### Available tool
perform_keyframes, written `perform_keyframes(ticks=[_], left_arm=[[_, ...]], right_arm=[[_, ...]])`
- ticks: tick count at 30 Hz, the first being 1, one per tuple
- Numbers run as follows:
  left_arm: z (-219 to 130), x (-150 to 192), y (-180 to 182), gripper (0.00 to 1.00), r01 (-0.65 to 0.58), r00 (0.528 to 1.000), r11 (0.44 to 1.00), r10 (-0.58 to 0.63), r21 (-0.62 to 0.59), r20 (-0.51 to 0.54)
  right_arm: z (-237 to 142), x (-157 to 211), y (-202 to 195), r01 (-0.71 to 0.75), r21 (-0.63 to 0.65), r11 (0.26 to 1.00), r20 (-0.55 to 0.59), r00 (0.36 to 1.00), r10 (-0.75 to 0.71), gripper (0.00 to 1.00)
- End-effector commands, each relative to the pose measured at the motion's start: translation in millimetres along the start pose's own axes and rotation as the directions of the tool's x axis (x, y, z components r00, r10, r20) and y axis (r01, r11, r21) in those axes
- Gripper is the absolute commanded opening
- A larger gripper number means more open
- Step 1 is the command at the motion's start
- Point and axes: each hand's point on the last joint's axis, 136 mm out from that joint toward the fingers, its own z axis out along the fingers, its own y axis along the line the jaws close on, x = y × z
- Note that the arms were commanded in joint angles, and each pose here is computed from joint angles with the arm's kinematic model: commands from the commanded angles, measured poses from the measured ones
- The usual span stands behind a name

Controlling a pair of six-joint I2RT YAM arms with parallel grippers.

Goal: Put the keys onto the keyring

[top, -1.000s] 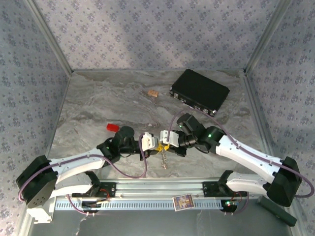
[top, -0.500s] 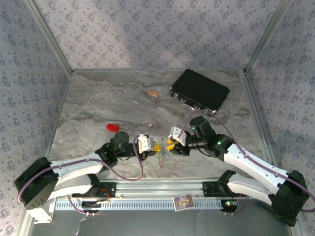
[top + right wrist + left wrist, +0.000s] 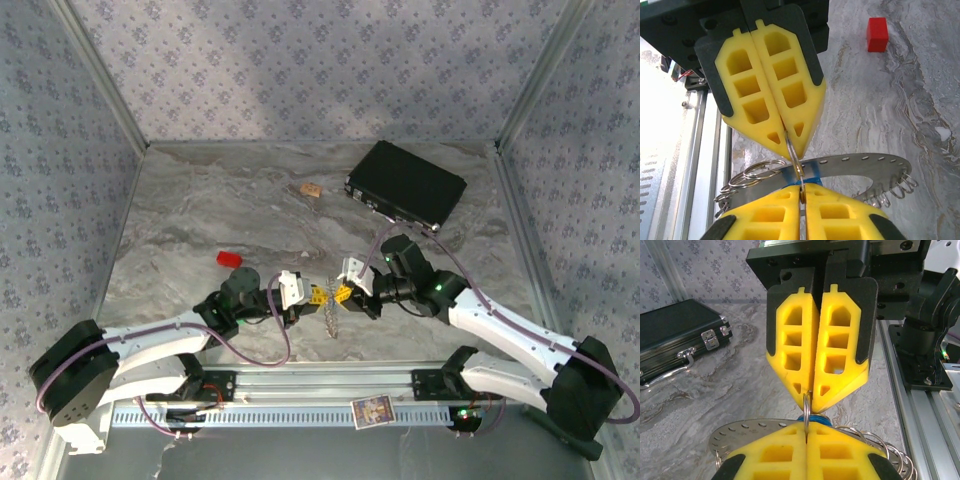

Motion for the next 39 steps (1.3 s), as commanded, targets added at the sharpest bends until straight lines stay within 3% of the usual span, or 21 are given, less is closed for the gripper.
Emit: perform_keyframes(ticks=[1,8,14,18,22,30,35,39], left_arm=[[-1,-15,-2,0.0,-0.027,0.998,1.0,0.026,0.008,0.064],[3,-17,-7,0.0,-0.035,0.997,0.998,0.032,0.043,0.065],[5,-12,-8,0.0,-0.041,0.998,0.998,0.038,0.051,0.049],[5,-11,-8,0.0,-0.038,0.998,0.998,0.036,0.05,0.049],[6,-13,-7,0.0,-0.039,0.998,0.998,0.036,0.049,0.057],[6,-15,-5,0.0,-0.033,0.998,0.999,0.031,0.034,0.057],[7,-5,0,0.26,-0.023,1.0,1.0,0.023,0.01,-0.019],[7,-1,1,0.27,-0.04,0.996,0.999,0.041,0.017,-0.076]], right_arm=[[-2,4,-3,-0.008,0.016,1.0,-0.032,0.999,0.009,0.07],[14,12,-4,-0.029,-0.032,0.999,-0.086,0.996,0.027,0.01],[5,1,-3,0.006,-0.007,1.0,-0.025,1.0,-0.006,0.28],[0,-2,2,0.023,-0.004,1.0,0.013,1.0,-0.023,0.31],[3,-5,3,0.021,-0.018,1.0,0.027,0.999,-0.02,0.26],[4,-11,0,0.041,-0.014,0.999,0.024,0.999,-0.041,0.0],[-1,-14,0,0.092,0.0,0.996,-0.048,0.995,-0.092,0.0],[-1,-11,4,0.153,-0.018,0.988,-0.158,0.975,-0.154,0.0]])
